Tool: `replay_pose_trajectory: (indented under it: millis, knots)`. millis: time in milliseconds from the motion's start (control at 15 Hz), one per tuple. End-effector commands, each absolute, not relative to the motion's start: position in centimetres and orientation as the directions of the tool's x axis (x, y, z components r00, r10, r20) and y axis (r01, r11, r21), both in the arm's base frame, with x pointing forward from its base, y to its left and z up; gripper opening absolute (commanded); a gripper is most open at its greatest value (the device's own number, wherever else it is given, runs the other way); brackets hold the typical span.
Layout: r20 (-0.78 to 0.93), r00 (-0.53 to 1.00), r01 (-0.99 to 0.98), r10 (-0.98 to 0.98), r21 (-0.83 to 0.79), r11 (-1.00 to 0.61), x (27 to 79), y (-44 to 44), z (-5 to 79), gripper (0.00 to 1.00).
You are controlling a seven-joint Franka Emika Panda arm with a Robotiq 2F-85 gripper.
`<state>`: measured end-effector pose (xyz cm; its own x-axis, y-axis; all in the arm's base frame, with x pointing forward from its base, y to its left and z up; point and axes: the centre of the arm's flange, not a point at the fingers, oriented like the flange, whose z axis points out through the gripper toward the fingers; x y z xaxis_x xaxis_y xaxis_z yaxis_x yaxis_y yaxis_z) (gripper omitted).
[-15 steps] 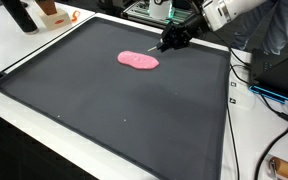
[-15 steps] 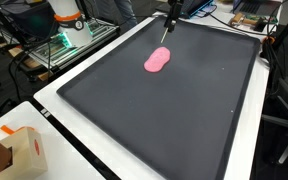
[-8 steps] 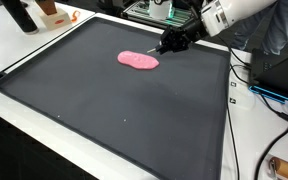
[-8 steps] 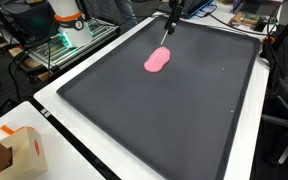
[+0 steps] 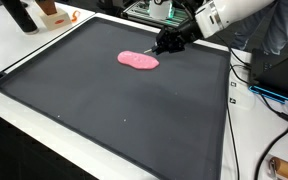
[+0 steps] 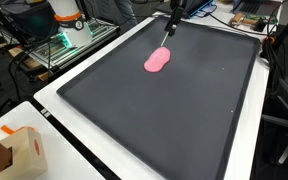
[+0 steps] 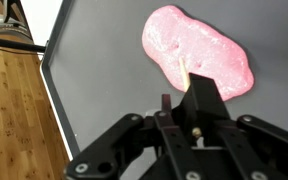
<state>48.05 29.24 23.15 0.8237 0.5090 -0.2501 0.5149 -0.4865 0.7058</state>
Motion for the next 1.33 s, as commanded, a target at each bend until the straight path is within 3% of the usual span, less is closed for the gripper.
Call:
replay_pose_trajectory:
  millis: [0,1267]
  knots:
    - [-0.268,0.819,0.535,0.508,0.676,-0.506,48.7,28.3,23.3,0.06]
    - [-0.176,0.846,0.522,0.503,0.460,-0.718,50.9,22.1,31.2,0.06]
